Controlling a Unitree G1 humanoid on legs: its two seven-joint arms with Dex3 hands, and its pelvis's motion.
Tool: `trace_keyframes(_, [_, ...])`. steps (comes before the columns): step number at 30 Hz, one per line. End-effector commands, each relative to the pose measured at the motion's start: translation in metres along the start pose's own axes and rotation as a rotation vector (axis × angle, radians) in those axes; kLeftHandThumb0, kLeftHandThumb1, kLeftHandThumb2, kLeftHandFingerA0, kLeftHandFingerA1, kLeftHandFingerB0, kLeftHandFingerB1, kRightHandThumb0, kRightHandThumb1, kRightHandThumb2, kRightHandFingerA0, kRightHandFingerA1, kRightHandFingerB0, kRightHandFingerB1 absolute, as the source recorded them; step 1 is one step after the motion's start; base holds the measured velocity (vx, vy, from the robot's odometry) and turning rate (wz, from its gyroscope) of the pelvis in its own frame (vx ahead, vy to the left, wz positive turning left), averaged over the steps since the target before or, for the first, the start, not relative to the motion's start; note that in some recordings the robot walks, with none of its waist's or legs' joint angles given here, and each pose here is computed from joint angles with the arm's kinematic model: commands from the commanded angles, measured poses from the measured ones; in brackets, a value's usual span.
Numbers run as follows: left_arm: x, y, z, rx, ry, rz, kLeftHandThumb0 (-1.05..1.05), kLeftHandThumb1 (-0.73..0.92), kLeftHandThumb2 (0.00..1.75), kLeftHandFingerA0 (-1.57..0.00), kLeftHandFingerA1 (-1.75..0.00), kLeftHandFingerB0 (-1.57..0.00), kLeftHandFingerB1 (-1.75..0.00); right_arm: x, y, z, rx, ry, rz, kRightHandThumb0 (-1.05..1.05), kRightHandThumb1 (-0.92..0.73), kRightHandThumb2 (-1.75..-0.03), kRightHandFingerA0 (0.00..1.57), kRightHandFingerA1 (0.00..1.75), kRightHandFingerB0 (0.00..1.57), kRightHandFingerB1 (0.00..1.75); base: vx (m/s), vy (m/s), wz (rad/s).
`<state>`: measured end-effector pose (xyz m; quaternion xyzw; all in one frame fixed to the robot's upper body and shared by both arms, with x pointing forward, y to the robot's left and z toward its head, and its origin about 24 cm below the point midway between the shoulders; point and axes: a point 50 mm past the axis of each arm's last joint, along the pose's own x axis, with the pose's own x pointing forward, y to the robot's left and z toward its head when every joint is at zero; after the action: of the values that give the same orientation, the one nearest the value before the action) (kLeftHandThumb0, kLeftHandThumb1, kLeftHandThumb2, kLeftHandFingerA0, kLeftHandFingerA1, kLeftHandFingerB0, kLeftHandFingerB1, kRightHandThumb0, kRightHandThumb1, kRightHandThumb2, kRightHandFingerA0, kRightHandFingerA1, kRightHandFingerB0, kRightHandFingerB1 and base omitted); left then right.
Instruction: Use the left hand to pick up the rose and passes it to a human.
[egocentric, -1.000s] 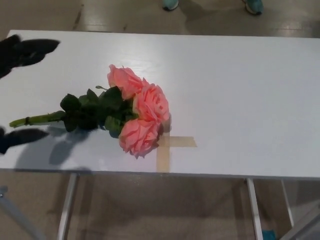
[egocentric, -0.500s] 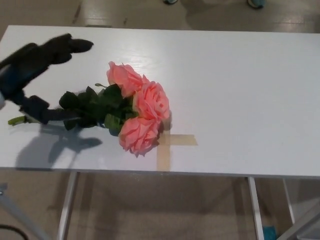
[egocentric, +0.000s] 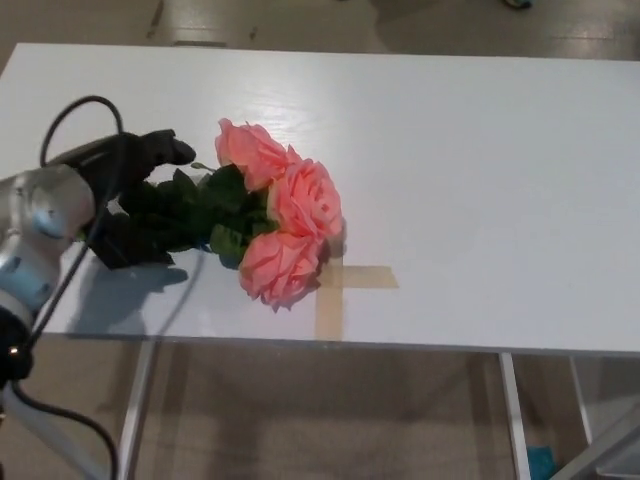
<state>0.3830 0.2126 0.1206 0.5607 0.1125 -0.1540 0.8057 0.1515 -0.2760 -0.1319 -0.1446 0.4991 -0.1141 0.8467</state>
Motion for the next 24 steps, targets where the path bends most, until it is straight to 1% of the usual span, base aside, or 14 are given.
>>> trace_keyframes(1, [0.006, -0.007, 0.0, 0.036, 0.054, 0.025, -0.3, 0.19, 0.8, 0.0, -0.48, 0.0, -0.47, -0.001, -0.001, -0.006, -0.004, 0.009, 0.007, -0.53, -0.78, -0.64, 0.54, 0.55, 0.33, 0.31, 0.0, 0.0, 0.0])
trace_keyframes(4, [0.007, -0.009, 0.003, 0.036, 0.053, 0.021, -0.3, 0.19, 0.8, 0.0, -0.48, 0.0, -0.47, -0.001, -0.001, -0.006, -0.004, 0.01, 0.007, -0.54, -0.78, -0.64, 0.54, 0.55, 0.33, 0.31, 0.0, 0.0, 0.0])
trace_keyframes(9, [0.012, -0.013, 0.026, 0.033, 0.013, 0.017, -0.3, 0.21, 0.81, 0.0, -0.48, 0.0, -0.47, 0.0, 0.0, 0.002, -0.002, -0.012, 0.011, -0.54, -0.78, -0.64, 0.53, 0.56, 0.34, 0.31, 0.0, 0.0, 0.0])
trace_keyframes(12, [0.012, -0.013, 0.027, 0.033, 0.015, 0.018, -0.3, 0.21, 0.81, 0.0, -0.48, 0.0, -0.47, 0.0, 0.0, 0.002, -0.002, -0.012, 0.011, -0.54, -0.78, -0.64, 0.53, 0.56, 0.34, 0.31, 0.0, 0.0, 0.0])
trace_keyframes(14, [0.013, -0.015, 0.043, 0.036, -0.022, 0.016, -0.3, 0.24, 0.83, 0.0, -0.48, 0.0, -0.46, 0.001, -0.001, 0.007, 0.001, -0.022, 0.011, -0.54, -0.79, -0.63, 0.53, 0.55, 0.35, 0.31, 0.0, 0.0, 0.0])
trace_keyframes(17, [0.012, -0.015, 0.043, 0.036, -0.019, 0.017, -0.3, 0.24, 0.83, 0.0, -0.48, 0.0, -0.46, 0.001, -0.001, 0.007, 0.001, -0.022, 0.011, -0.54, -0.79, -0.63, 0.53, 0.55, 0.35, 0.31, 0.0, 0.0, 0.0])
trace_keyframes(18, [0.012, -0.02, 0.048, 0.047, -0.037, 0.004, -0.53, 0.5, 0.56, -0.2, -0.29, -0.17, -0.28, 0.001, 0.0, 0.008, 0.005, -0.027, 0.013, -0.54, -0.78, -0.64, 0.52, 0.54, 0.34, 0.31, 0.0, 0.0, 0.0])
trace_keyframes(19, [0.012, -0.022, 0.05, 0.055, -0.049, -0.004, -0.58, 0.45, 0.71, -0.2, -0.39, -0.15, -0.36, 0.001, 0.001, 0.01, 0.006, -0.031, 0.015, -0.56, -0.62, -0.99, 0.48, 0.64, 0.24, 0.48, 0.0, 0.0, 0.0])
trace_keyframes(21, [0.012, -0.023, 0.051, 0.059, -0.055, -0.006, -0.58, 0.45, 0.71, -0.2, -0.39, -0.15, -0.36, 0.001, 0.001, 0.011, 0.006, -0.033, 0.015, -0.56, -0.62, -0.99, 0.48, 0.64, 0.24, 0.48, 0.0, 0.0, 0.0])
trace_keyframes(22, [0.014, -0.029, 0.055, 0.043, -0.091, -0.038, -0.35, 0.72, 0.63, -0.93, -0.59, -0.41, -0.34, 0.001, 0.001, 0.013, 0.008, -0.046, 0.024, -0.59, -0.64, -0.97, 0.48, 0.63, 0.26, 0.48, 0.0, 0.0, 0.0])
trace_keyframes(23, [0.014, -0.029, 0.055, 0.043, -0.091, -0.038, -0.35, 0.72, 0.63, -0.93, -0.59, -0.41, -0.34, 0.001, 0.001, 0.013, 0.008, -0.046, 0.024, -0.59, -0.64, -0.97, 0.48, 0.63, 0.26, 0.48, 0.0, 0.0, 0.0])
trace_keyframes(24, [0.015, -0.032, 0.056, 0.093, -0.091, -0.056, -0.22, 0.75, 0.62, -1.03, -0.97, -0.63, -0.4, 0.001, 0.001, 0.013, 0.009, -0.047, 0.027, -0.54, -0.78, -0.64, 0.53, 0.53, 0.34, 0.31, 0.0, 0.0, 0.0])
